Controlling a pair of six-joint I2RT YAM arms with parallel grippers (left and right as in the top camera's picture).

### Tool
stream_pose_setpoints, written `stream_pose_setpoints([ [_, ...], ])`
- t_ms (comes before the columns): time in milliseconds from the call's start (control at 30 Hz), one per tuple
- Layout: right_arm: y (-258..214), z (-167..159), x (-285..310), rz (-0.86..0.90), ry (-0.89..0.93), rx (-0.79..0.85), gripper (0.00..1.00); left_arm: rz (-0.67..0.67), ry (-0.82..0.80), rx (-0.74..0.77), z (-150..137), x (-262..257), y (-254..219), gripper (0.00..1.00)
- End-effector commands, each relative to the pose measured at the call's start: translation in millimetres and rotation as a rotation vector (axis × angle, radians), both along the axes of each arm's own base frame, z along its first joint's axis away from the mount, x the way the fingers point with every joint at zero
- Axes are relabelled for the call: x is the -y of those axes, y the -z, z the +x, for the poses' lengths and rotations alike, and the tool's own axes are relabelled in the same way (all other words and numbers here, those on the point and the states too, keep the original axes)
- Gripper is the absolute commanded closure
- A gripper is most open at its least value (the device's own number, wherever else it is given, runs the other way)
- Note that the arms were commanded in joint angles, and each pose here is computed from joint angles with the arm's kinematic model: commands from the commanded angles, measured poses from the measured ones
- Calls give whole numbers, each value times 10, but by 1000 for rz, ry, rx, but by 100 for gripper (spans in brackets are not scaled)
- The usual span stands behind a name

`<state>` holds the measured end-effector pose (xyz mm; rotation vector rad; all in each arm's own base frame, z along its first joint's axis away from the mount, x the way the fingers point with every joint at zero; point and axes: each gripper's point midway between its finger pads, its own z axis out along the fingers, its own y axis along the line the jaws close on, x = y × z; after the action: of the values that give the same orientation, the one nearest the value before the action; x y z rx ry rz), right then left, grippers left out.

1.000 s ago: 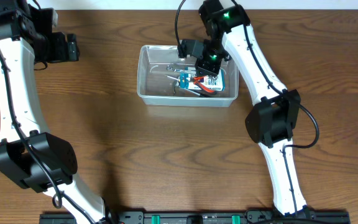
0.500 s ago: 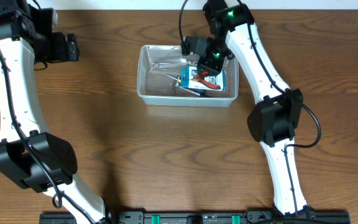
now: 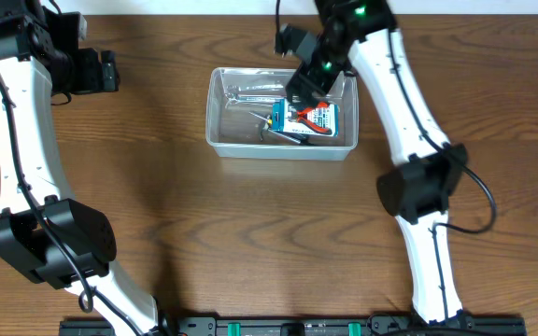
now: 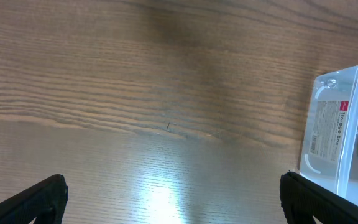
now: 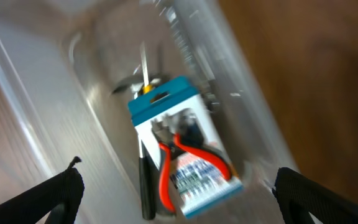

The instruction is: Pack container

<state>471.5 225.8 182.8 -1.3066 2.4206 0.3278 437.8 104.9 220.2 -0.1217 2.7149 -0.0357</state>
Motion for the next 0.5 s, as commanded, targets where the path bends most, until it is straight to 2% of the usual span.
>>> stream_pose_setpoints([
  [0, -985, -10, 385, 40, 229, 184, 1, 10, -2, -2, -17, -26, -11, 2],
  [200, -1678, -293, 923, 55, 413, 286, 1, 10, -2, -2, -17, -26, -11, 2],
  [467, -2006, -810, 1794, 16, 776, 260, 1, 10, -2, -2, -17, -26, -11, 2],
])
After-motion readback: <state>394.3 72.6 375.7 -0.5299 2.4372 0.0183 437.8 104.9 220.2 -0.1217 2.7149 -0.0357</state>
